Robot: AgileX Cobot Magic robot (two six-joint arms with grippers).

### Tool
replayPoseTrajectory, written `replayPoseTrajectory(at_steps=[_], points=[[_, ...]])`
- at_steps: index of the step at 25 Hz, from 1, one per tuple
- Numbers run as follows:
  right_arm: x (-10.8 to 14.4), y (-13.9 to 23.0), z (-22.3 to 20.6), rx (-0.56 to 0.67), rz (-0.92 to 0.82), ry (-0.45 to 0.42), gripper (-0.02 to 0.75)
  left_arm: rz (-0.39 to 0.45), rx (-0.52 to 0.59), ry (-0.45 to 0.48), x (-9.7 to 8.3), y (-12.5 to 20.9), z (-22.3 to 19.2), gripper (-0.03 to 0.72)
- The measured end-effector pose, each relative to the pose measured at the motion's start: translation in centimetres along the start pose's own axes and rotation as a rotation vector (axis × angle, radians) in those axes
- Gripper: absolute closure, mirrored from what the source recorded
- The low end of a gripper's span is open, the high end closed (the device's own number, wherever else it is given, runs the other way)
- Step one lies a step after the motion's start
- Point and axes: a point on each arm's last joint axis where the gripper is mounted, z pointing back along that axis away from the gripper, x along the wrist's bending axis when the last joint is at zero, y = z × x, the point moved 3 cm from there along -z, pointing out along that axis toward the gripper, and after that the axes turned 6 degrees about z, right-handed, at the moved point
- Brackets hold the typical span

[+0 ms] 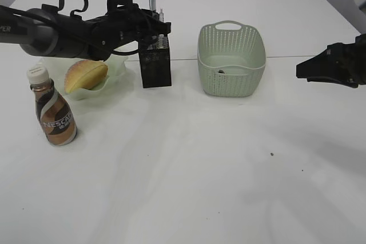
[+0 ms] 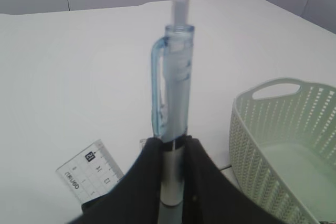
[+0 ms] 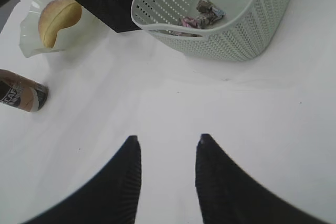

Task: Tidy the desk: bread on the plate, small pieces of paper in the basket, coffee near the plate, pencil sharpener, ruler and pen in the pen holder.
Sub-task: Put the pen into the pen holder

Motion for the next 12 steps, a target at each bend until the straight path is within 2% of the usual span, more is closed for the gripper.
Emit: replayPoseTrajectory(at_steps=[6, 12], points=[[-0.02, 0.0, 0.0, 0.0, -0.002, 0.002, 0.477, 0.004, 0.011, -0.003, 0.03, 0.14, 0.0, 0.571], [-0.07, -0.01, 0.0, -0.001, -0.015, 0.005, 0.478, 0.004, 0.037, -0.006, 0.07, 0.45, 0.01, 0.431]])
